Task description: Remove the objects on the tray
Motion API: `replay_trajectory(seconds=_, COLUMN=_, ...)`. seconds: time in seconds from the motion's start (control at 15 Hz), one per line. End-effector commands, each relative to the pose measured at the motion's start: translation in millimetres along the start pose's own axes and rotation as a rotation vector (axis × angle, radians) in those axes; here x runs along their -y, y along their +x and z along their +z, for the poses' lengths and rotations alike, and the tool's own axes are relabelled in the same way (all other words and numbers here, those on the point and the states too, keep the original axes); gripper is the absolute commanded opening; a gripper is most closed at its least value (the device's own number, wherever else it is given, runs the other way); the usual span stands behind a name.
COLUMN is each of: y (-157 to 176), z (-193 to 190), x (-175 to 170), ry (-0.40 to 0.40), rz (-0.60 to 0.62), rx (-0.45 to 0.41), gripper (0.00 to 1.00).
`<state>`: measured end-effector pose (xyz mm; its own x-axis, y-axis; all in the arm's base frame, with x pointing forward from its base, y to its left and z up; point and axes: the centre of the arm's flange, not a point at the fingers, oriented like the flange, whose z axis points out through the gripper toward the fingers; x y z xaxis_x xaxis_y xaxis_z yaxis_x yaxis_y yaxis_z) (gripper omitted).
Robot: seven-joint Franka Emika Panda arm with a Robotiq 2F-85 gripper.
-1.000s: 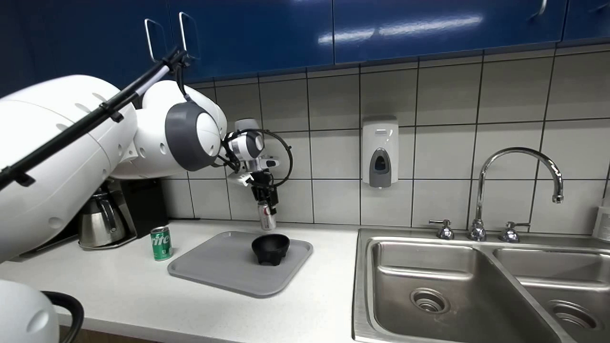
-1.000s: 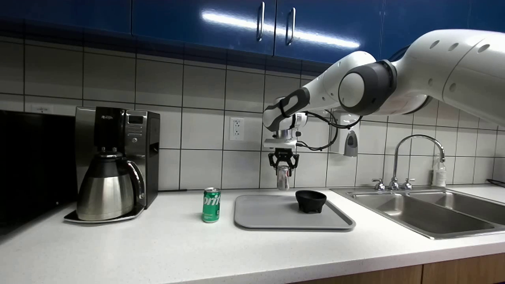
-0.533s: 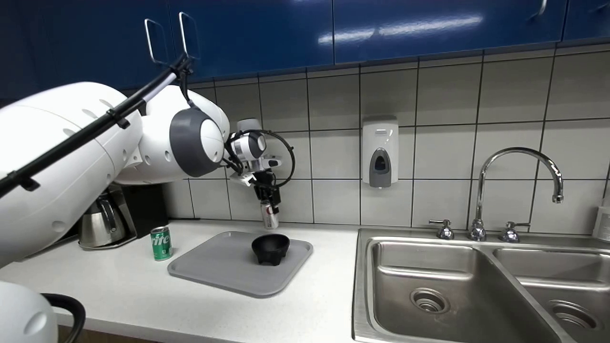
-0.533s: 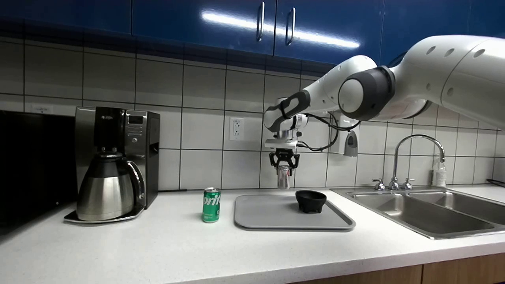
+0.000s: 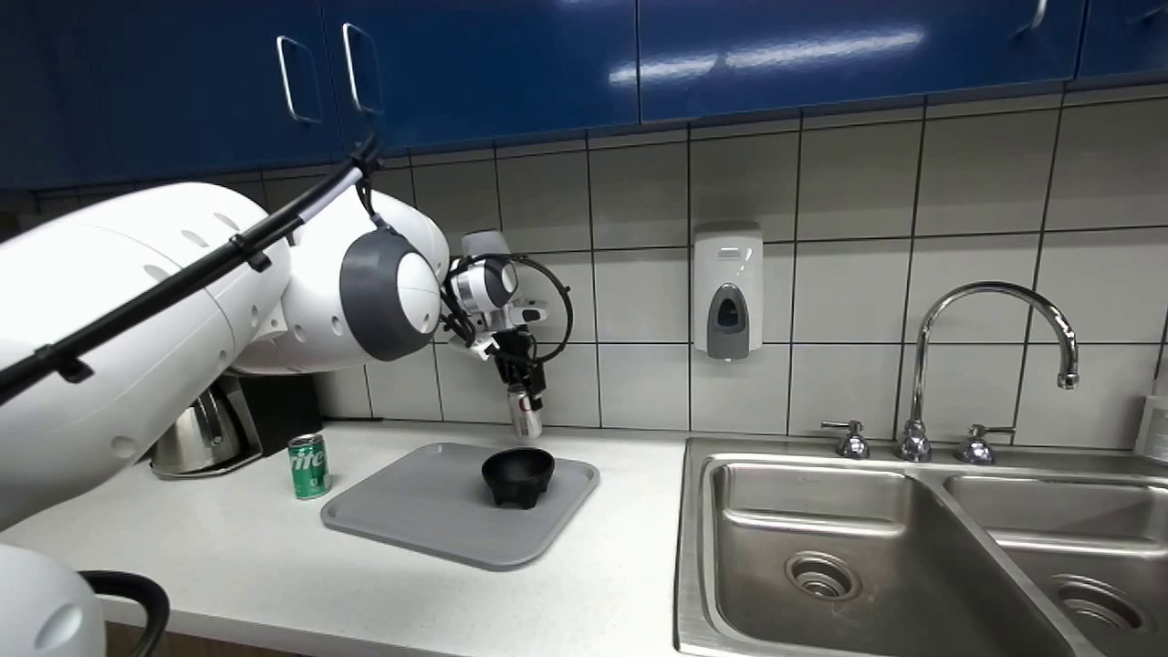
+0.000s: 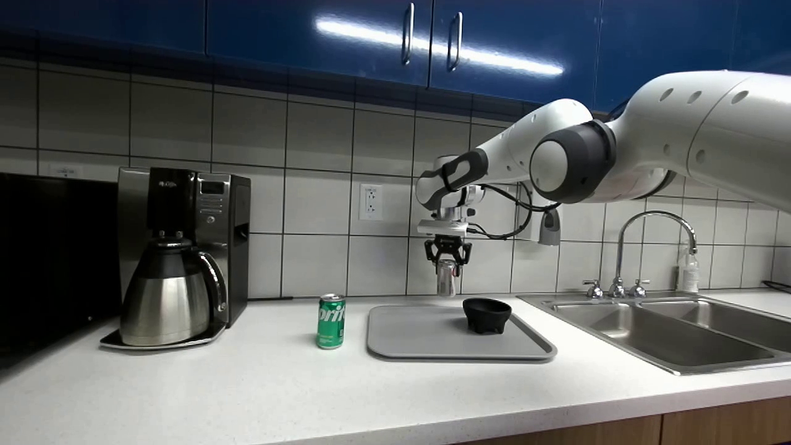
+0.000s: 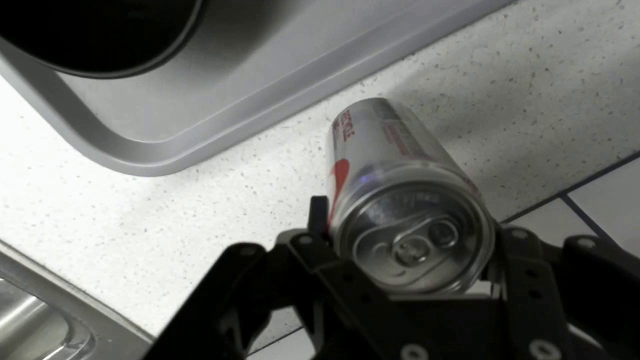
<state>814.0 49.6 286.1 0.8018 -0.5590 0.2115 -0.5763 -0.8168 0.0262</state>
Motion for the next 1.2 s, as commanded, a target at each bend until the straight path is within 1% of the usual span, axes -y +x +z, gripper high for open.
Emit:
replay_trajectory(seconds=0.0, y=33.7, z=-2.5, x=21.8, ry=0.011, rz=0.004, rx=0.017, gripper=0.38)
replay_trajectory(seconds=0.27, y=31.8, z=5.6, x=26.6, ry=0.009, rz=0.003, rx=0.035, gripper=0.38)
replay_trajectory(seconds=1.13, y=34.3, z=26.9, x=37.7, ry=-0.003, rz=-0.004, rx=0.040, gripper=0.38)
